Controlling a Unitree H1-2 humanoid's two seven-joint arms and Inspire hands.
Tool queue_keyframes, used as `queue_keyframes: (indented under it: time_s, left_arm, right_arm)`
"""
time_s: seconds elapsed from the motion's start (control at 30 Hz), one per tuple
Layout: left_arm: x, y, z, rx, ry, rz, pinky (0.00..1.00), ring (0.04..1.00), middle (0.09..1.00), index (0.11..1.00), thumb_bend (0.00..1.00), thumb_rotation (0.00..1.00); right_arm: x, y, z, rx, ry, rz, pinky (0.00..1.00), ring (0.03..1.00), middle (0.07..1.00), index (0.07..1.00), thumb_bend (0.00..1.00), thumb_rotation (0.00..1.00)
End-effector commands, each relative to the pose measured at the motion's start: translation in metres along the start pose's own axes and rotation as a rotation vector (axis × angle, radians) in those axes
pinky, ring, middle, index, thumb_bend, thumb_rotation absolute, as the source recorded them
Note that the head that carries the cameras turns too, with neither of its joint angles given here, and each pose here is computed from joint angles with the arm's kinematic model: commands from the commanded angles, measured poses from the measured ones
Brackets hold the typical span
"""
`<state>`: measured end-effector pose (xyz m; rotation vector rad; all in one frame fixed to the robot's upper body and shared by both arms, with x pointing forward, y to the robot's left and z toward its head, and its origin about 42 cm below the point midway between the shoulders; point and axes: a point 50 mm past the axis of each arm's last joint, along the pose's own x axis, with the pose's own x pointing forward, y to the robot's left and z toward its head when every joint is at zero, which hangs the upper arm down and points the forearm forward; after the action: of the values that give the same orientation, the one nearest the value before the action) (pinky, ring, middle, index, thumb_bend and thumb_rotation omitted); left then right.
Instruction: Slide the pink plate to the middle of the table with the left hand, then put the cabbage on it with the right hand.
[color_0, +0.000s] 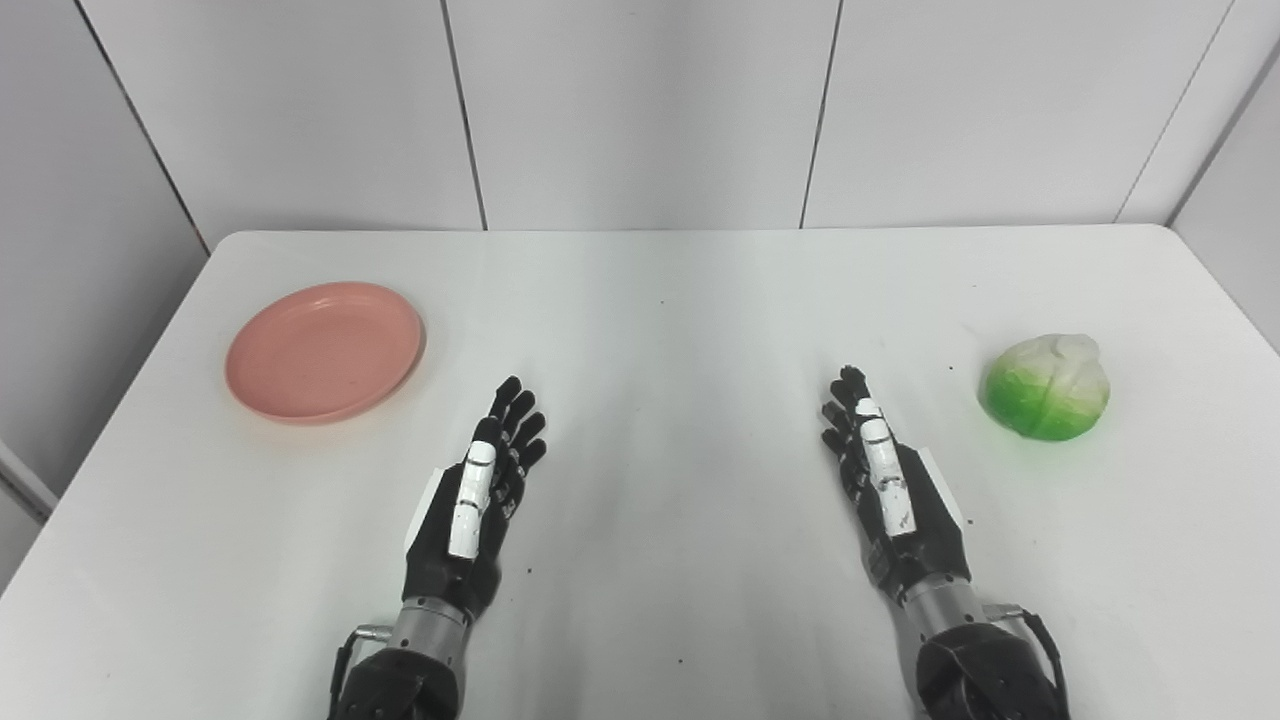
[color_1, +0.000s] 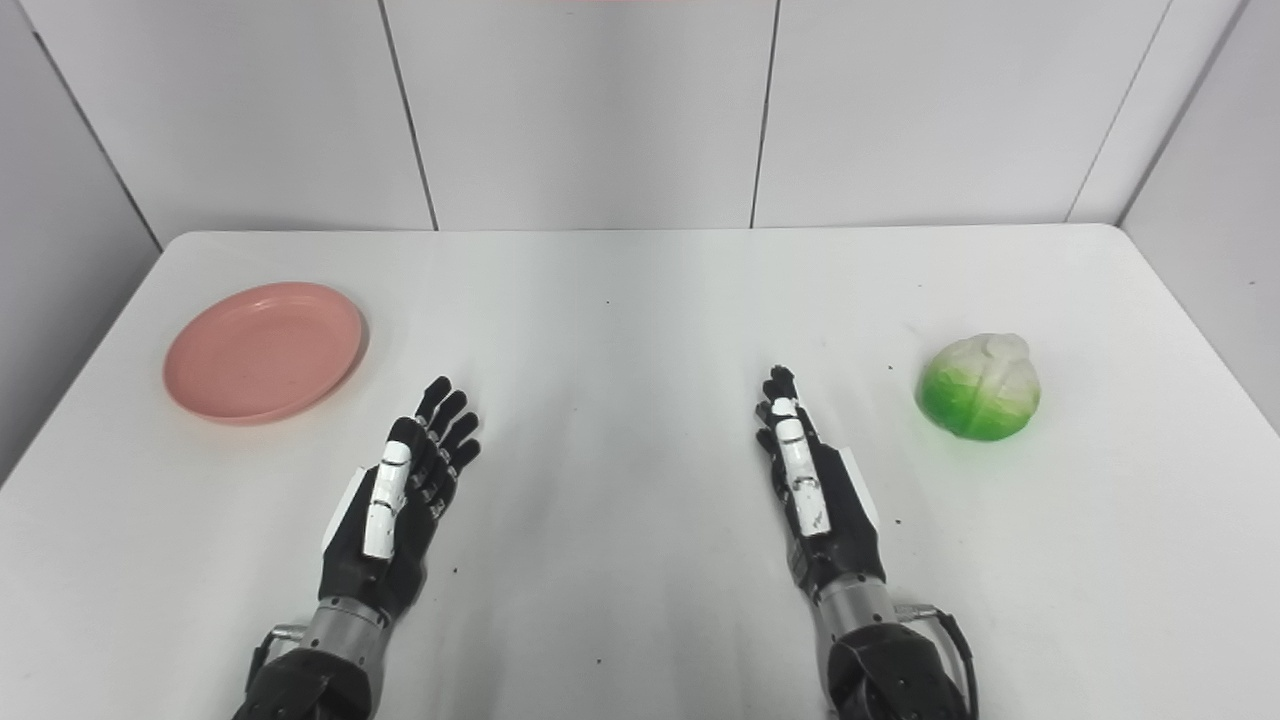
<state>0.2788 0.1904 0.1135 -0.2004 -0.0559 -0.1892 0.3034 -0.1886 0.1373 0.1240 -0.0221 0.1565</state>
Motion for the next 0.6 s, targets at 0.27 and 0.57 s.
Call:
queue_keyframes:
  time_s: [0.27, 0.57]
  left_arm:
    - [0.0014, 0.0021, 0.0004, 0.004, 0.002, 0.006, 0.97, 0.973, 0.985, 0.985, 0.50, 1.00]
    - [0.0018, 0.0016, -0.0003, 0.002, -0.004, 0.006, 0.97, 0.974, 0.986, 0.985, 0.49, 1.00]
  right_arm:
    - [0.0062, 0.0044, 0.0143, 0.003, -0.084, 0.017, 1.00, 0.989, 1.000, 1.000, 0.24, 1.00]
    - [0.0056, 0.0035, 0.0151, 0.007, -0.084, 0.018, 1.00, 0.990, 1.000, 1.000, 0.24, 1.00]
